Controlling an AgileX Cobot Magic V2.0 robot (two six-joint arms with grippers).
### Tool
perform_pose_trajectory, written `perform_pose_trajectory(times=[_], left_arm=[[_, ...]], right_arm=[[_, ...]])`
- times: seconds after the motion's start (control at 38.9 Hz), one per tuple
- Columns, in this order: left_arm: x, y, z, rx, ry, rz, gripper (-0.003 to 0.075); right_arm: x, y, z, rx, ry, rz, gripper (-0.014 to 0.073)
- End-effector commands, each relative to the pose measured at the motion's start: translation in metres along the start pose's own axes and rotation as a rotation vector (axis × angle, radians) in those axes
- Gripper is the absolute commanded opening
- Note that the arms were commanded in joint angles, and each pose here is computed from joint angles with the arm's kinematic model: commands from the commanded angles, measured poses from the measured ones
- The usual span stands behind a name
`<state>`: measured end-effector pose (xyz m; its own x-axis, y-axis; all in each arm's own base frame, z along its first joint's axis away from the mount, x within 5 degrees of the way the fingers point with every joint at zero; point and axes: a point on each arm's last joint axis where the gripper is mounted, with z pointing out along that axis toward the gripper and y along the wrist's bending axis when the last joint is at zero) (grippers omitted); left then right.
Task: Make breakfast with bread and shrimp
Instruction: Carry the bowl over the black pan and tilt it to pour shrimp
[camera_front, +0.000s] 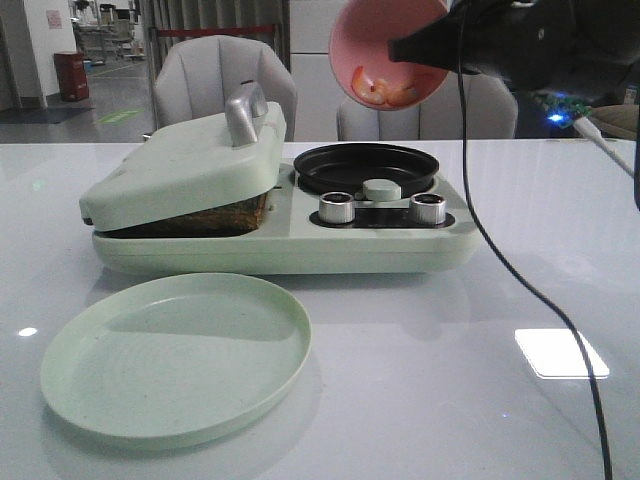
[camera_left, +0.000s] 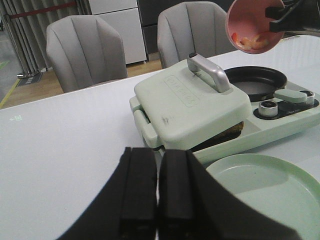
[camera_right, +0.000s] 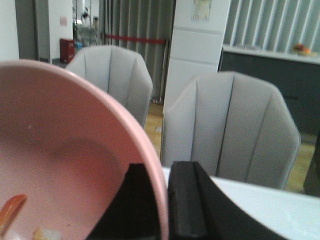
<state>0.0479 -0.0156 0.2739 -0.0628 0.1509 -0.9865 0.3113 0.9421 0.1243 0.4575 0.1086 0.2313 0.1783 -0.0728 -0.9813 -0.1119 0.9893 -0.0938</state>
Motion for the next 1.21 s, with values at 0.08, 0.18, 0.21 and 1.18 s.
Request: perform_pose_trajectory(times=[0.08, 0.18, 0.21, 1.18], left_arm=[[-0.015, 0.001, -0.002, -0.002, -0.097, -0.018, 0.0112], [-0.015, 0.001, -0.002, -0.002, -0.097, -0.018, 0.0112], [-0.015, 0.001, -0.002, -0.002, -0.097, -0.018, 0.0112], [-0.015, 0.001, -0.002, -0.002, -0.097, -0.018, 0.0112]], right_arm=[[-0.024, 0.007, -0.005, -0.050, -0.378, -0.064, 0.0140], [-0.009, 0.008, -0.004, -0.050, -0.366, -0.065, 0.0140], [-0.006, 0.009, -0.004, -0.049, -0.371, -0.066, 0.0140], [-0.013, 0.024, 0.002, -0.060, -0.516, -0.654, 0.0140]])
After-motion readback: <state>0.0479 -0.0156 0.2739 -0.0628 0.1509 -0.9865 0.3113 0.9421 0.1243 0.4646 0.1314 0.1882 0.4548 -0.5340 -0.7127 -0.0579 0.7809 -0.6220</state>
